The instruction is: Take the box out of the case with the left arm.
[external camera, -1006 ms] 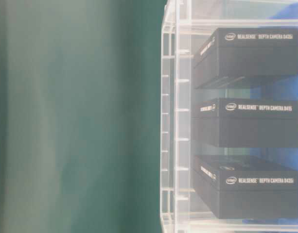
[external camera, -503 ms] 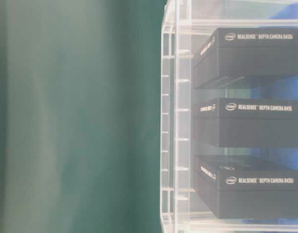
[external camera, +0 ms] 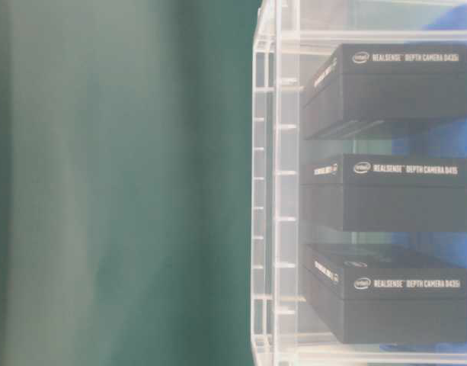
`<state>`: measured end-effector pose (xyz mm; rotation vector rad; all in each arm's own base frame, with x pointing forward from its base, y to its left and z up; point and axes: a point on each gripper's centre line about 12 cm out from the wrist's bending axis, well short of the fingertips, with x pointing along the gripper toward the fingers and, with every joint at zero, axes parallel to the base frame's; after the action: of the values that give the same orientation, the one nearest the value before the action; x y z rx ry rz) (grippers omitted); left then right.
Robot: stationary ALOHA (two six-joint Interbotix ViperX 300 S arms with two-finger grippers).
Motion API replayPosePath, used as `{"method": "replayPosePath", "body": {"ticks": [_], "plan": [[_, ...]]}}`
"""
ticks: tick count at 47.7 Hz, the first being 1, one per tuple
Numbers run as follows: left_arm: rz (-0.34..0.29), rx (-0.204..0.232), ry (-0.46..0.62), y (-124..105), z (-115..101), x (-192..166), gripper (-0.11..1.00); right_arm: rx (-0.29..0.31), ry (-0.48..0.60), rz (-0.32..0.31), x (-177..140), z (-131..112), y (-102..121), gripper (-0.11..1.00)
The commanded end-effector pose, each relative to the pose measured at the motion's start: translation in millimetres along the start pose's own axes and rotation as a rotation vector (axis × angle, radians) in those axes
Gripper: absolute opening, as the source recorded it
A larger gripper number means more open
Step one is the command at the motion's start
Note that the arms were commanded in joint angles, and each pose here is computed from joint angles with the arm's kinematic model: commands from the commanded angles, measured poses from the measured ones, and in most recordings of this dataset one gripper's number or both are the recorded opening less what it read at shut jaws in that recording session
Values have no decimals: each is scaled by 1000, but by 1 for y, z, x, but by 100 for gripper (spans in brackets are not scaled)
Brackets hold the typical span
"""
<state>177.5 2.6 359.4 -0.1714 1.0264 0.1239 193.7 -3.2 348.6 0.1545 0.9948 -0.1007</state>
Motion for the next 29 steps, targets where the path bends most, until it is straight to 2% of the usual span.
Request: {"method": "replayPosePath", "body": {"ticks": [1, 4, 7, 12, 14, 15, 19, 21, 23, 25, 29], "plan": [[-4, -79, -5, -1, 4, -6, 2, 10, -20, 1, -7, 6, 1, 0], [1, -185, 16, -1, 2, -5, 2, 17, -13, -2, -6, 6, 0, 0], [19, -328, 41, 0, 0, -4, 2, 15, -12, -7, -7, 5, 0, 0], [61, -629, 82, 5, -5, -4, 2, 16, -9, -7, -7, 5, 0, 0], [85, -760, 101, 7, -8, -5, 2, 15, -9, -9, -7, 5, 0, 0], [105, -851, 116, 8, -11, -6, 2, 16, -8, -10, -6, 5, -1, 0], [152, -1060, 144, 9, -18, -9, 2, 15, -9, -9, -7, 5, -1, 0], [167, -1128, 150, 10, -21, -11, 2, 15, -9, -9, -7, 5, -1, 0], [175, -1172, 151, 10, -24, -13, 2, 15, -8, -10, -6, 5, -1, 0], [175, -1202, 146, 11, -25, -14, 2, 13, -8, -9, -6, 5, 0, 0], [178, -1229, 144, 11, -25, -14, 2, 13, -8, -10, -7, 5, -1, 0]]}}
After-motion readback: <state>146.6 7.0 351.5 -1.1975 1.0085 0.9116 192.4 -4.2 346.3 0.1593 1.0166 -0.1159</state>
